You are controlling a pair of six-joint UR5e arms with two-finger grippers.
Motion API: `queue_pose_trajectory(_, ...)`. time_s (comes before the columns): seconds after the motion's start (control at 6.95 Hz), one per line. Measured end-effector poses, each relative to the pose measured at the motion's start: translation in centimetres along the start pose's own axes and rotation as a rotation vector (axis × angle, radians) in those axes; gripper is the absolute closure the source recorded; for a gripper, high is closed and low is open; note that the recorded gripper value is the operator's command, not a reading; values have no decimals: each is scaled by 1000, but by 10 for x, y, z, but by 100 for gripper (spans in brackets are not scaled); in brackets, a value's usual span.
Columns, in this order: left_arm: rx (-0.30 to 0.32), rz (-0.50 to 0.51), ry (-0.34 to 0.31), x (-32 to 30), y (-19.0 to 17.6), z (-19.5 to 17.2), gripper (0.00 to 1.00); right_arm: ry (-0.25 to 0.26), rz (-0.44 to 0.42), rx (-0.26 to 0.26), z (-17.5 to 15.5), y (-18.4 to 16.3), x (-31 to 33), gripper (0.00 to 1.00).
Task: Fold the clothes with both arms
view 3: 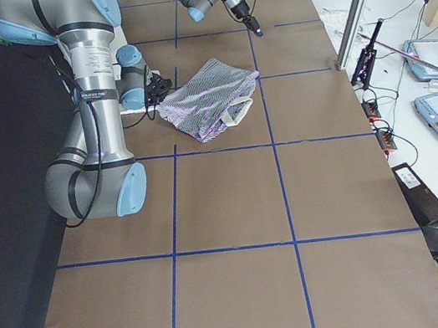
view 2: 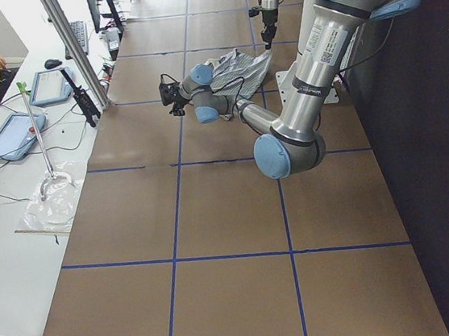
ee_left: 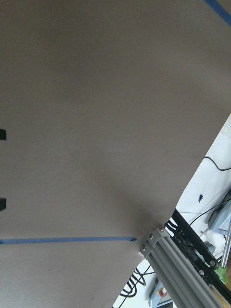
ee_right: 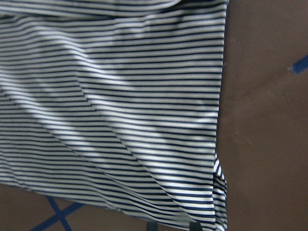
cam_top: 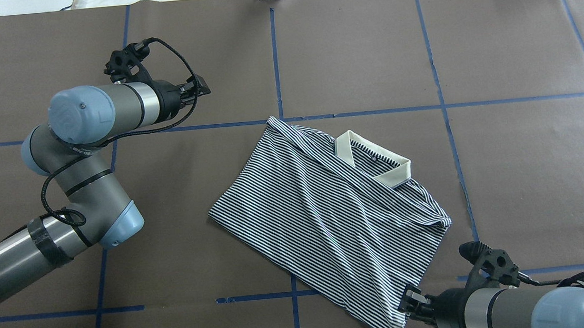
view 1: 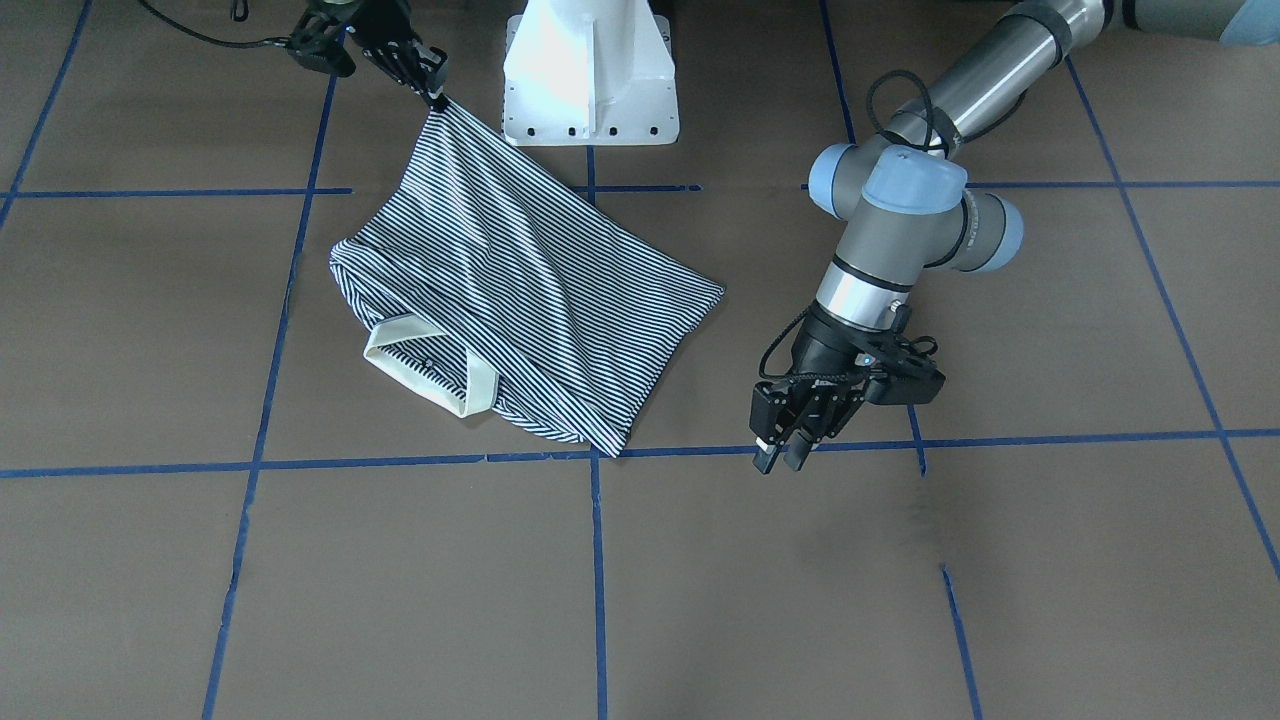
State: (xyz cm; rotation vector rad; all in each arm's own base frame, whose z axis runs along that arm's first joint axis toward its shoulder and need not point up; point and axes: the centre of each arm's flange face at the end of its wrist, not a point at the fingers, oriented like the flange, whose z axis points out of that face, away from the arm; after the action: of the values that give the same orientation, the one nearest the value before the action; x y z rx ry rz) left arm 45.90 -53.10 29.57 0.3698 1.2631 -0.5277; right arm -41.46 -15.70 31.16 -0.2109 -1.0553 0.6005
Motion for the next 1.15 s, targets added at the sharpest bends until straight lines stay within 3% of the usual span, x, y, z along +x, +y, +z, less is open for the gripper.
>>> queue_pose_trajectory(0.14,-57,-38,20,2,12,-16,36,-13,16,84,2,-22,-7,0)
queue_pose_trajectory(0.58,-192,-120,-17,-39,82,-55,36,-79,-5,260,-4,-92,-54,0)
queue_pose_trajectory(0.86,-234,-124,-139,-39,121,-56,36,-113,-18,316,3,-121,-88,0)
queue_pose_trajectory(1.15,-242,-95,-251,-23,168,-46,36,-127,-16,328,10,-126,-104,0)
